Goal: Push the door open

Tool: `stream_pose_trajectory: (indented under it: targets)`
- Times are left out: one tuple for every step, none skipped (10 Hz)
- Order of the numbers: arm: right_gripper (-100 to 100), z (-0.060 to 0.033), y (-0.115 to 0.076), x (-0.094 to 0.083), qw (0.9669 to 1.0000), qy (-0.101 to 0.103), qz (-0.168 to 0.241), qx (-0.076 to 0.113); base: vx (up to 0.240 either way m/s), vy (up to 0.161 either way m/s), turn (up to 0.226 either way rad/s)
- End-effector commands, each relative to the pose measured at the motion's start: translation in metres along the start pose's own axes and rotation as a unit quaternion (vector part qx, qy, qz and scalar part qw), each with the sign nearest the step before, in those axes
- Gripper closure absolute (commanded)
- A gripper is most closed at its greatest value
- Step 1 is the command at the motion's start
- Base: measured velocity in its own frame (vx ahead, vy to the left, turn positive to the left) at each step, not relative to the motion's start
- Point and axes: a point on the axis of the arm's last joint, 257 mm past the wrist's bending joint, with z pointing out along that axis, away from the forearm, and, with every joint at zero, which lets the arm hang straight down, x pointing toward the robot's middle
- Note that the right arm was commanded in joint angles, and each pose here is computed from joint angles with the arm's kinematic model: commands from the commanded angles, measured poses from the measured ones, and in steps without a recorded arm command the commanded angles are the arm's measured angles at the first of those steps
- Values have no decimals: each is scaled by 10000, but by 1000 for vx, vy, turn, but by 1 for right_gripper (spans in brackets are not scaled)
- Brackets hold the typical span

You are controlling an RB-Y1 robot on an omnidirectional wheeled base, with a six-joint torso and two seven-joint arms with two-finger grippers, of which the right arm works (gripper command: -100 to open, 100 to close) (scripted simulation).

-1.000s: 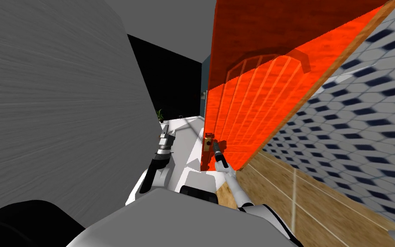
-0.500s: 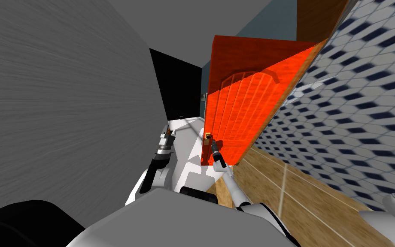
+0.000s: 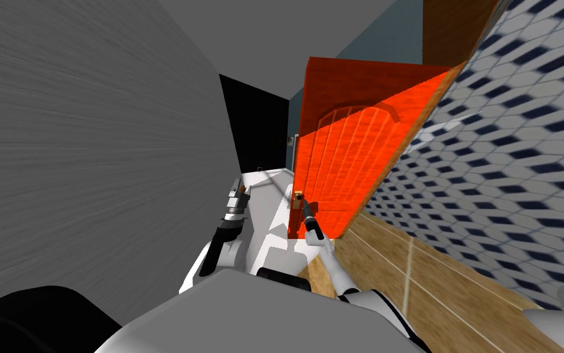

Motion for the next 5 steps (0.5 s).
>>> stream_pose_trajectory:
  targets:
    - [-100, -4, 5, -36, 10000, -25, -22, -13, 211, 44, 21]
    - [-100, -4, 8, -43, 10000, -34, -18, -22, 229, 47, 16]
    - [-100, -4, 12, -36, 10000, -40, -4, -31, 223, 41, 29]
    - [-100, -3, 17, -6, 10000, -41, 31, -43, 218, 32, 30]
    - [-100, -2, 23, 45, 9999, -34, 84, -54, 217, 51, 26]
